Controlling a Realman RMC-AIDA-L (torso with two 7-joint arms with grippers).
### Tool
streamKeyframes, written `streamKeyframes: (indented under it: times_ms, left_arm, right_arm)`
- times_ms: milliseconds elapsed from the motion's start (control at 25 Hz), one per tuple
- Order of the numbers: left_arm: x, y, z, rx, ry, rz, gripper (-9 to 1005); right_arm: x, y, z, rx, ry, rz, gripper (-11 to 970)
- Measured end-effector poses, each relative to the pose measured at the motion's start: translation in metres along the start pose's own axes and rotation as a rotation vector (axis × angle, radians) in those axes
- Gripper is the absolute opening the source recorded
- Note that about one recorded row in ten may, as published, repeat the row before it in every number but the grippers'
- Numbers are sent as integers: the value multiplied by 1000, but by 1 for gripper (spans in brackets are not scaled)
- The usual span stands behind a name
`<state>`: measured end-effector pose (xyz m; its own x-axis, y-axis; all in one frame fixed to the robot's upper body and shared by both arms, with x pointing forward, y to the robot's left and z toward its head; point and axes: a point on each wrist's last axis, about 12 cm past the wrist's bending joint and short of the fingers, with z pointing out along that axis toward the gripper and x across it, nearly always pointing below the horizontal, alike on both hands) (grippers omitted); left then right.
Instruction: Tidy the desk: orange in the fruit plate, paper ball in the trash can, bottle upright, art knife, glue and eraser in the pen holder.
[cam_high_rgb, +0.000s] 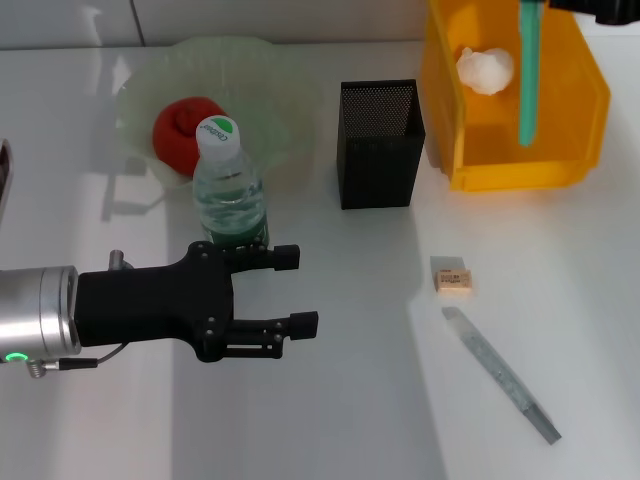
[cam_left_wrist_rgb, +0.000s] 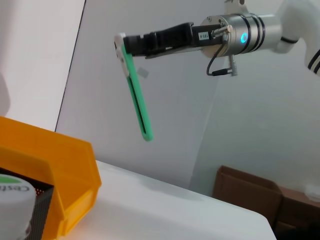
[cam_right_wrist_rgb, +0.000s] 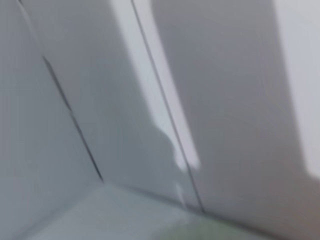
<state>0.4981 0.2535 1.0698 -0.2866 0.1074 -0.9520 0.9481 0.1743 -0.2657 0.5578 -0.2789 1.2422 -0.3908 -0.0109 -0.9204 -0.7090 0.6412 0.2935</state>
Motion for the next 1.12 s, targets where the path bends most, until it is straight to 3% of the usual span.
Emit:
streamKeyframes:
  times_ms: [120,200,360,400,600,920,1080,1120]
  left_arm:
    - [0,0,0,1,-1,2,827]
    - [0,0,0,0,-2,2,827]
    - [0,0,0,-1,-4,0,827]
    - [0,0,0,-3,-4,0,827]
    - [-2,1,-3,-14,-18,2,827]
    - [-2,1,-4,-18,-21,4,827]
    - [-2,2,-4,-20,-20,5,827]
    - [-3,2,-3,-21,-20,6,827]
  right_arm:
    - [10,-12,9,-75,-93,38,197]
    - [26,-24,31,-141,-179,72,199]
    - [44,-33,57,-163,-247,87,204]
    - [54,-37,71,-150,-279,86,206]
    - [72,-43,100,-72,-275,84,212]
    - [93,-46,123,5,-174,105,223]
    - [98,-45,123,6,-158,103,228]
    - [98,-45,123,5,-158,104,267]
